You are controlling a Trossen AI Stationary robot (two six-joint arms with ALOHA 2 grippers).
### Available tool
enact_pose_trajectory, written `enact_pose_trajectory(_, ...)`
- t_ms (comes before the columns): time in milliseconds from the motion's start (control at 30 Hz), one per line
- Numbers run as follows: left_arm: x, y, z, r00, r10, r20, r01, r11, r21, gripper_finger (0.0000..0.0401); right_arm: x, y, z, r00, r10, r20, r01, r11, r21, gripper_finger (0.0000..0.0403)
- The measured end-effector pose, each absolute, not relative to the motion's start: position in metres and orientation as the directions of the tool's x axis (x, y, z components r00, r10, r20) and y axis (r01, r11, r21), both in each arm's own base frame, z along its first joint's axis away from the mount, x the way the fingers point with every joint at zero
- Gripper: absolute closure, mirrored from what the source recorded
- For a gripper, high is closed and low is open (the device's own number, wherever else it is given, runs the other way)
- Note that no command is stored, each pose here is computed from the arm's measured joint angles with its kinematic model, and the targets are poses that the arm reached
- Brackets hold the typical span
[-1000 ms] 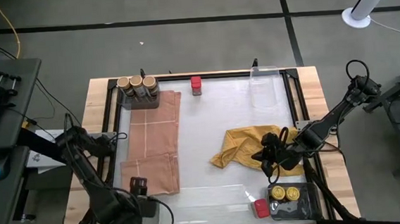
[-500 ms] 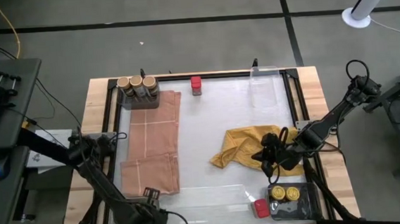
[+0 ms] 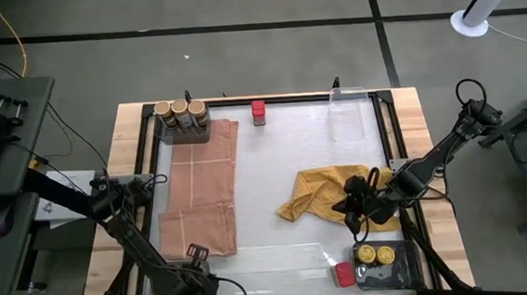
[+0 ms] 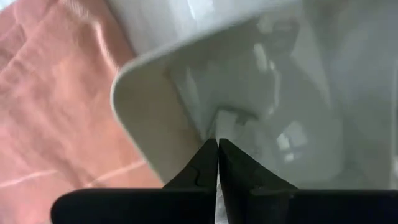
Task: Sort spices by type
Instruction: Put the white seasoning bottle into the gray bin
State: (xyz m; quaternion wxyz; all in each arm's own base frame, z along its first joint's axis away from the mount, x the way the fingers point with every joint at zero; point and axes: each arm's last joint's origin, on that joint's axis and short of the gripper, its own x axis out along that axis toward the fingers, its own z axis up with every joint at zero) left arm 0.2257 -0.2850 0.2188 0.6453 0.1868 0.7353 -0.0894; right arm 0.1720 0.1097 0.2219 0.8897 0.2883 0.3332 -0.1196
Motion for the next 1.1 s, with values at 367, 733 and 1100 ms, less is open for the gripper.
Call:
enact_pose_trajectory(367, 0.224, -0.276, 0.227, -0.095, 0.218, -0.971, 0.504, 0.852, 0.142, 0.0401, 0.172, 0.11, 0.222, 0.746, -0.012, -0.665, 0.402, 0.805, 0.436, 0.0403)
enact_pose_trajectory(733, 0.221, -0.277, 0.258, -0.022, -0.009, -1.0, 0.483, 0.875, -0.019, 0.0401, 0.172, 0.11, 0.222, 0.746, -0.01, -0.666, 0.401, 0.805, 0.437, 0.0403)
enact_pose_trajectory(1100, 0.228, -0.293, 0.226, -0.055, 0.019, -0.998, 0.621, 0.784, -0.019, 0.0401, 0.171, 0.11, 0.221, 0.741, -0.014, -0.671, 0.404, 0.807, 0.43, 0.0403)
